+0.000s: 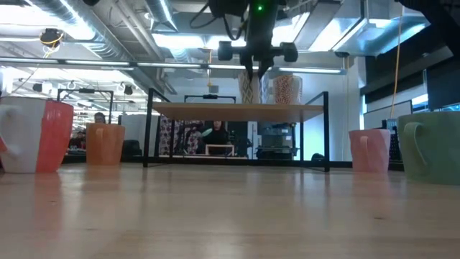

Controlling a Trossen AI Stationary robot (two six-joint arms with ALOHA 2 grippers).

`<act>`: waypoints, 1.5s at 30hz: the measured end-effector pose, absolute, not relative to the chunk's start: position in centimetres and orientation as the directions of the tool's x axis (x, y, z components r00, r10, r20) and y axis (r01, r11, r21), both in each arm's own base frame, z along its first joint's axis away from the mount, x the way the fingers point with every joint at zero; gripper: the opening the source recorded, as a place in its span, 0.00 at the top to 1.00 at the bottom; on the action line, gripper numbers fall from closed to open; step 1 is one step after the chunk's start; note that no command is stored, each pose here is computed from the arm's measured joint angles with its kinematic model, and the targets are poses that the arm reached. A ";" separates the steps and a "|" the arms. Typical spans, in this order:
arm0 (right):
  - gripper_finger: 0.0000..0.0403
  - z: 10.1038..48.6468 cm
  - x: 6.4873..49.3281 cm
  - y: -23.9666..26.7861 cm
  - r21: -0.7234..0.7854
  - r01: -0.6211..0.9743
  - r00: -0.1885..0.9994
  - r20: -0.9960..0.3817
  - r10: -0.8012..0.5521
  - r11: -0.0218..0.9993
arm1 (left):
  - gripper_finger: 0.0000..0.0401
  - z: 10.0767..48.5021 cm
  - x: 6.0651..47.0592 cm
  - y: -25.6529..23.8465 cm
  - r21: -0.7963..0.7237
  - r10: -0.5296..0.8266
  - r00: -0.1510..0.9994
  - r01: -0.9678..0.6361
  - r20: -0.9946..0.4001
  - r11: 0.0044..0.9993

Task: Place coffee mugs
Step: Put the gray patterned mug on the shelf

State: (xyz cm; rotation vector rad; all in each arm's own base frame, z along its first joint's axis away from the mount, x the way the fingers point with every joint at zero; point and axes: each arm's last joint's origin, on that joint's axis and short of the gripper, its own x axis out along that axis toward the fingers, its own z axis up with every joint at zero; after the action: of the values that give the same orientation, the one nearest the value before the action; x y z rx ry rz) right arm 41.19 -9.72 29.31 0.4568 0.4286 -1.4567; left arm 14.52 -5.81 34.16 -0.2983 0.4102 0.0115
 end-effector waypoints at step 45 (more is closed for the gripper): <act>0.63 29.1 40.9 -11.7 -0.016 0.997 0.050 -0.548 -0.835 0.071 | 0.67 34.2 14.5 -5.8 -0.280 -0.052 0.917 -0.066 -0.394 0.958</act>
State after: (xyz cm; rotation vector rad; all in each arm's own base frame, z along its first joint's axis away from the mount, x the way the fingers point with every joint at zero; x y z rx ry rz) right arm 40.92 -11.66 29.08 0.4213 0.4779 -1.4590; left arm 14.52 -5.82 34.16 -0.2933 0.4105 0.0073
